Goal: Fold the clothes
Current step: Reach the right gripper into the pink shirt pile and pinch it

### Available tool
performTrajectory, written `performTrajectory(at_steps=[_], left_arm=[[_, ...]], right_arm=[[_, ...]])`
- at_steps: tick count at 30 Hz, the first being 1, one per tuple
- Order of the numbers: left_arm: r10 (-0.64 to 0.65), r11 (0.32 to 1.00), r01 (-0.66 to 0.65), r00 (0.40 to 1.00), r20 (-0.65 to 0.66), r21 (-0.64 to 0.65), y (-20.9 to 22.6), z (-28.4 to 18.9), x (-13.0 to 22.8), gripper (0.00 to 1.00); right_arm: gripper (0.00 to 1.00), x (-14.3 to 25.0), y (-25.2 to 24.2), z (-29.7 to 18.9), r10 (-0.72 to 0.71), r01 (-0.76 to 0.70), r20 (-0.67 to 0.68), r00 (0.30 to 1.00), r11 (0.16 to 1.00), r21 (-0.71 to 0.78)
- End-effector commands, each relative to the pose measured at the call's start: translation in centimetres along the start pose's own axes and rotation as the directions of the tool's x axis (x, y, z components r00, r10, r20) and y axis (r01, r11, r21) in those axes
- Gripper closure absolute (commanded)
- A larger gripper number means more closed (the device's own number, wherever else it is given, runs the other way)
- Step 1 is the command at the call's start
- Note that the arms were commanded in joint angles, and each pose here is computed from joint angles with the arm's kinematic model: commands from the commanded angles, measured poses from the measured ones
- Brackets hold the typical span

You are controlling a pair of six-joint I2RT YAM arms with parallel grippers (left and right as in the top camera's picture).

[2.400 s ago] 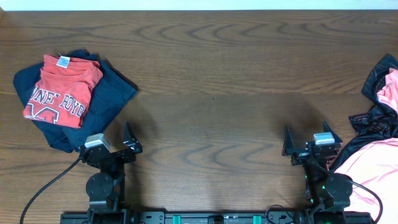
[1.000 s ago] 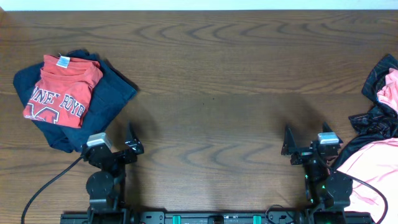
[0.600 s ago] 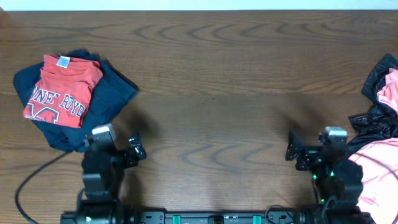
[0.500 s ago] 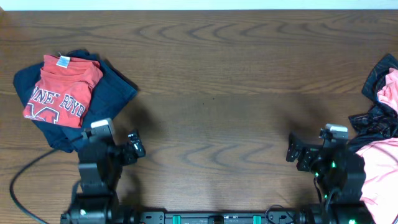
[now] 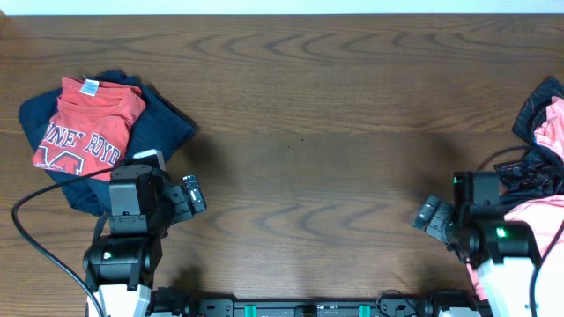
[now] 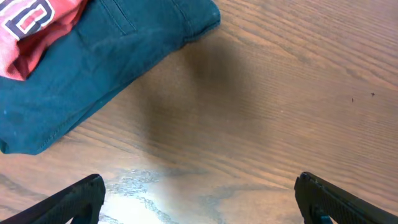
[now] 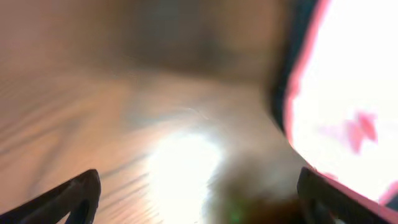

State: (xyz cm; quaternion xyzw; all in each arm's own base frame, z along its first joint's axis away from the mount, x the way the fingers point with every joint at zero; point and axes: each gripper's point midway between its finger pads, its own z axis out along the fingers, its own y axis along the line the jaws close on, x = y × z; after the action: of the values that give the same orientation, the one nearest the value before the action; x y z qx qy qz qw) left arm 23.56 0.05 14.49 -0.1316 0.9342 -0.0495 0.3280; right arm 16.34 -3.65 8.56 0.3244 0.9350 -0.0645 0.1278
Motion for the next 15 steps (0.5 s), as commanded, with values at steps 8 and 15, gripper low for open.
performTrajectory(at_steps=[8,15], left_arm=[[0.006,1.0,-0.006,1.0,0.019,0.005,-0.2,-0.5,-0.8,0.02],[0.006,1.0,-0.006,1.0,0.02,0.005,-0.2,-0.5,-0.8,0.02]], right_arm=[[0.01,2.8,-6.6,4.2,0.412,-0.389,0.019,0.911,0.843,0.372],[0.01,2.4,-7.1,5.2,0.469,-0.46,0.069,0.88,0.81,0.365]])
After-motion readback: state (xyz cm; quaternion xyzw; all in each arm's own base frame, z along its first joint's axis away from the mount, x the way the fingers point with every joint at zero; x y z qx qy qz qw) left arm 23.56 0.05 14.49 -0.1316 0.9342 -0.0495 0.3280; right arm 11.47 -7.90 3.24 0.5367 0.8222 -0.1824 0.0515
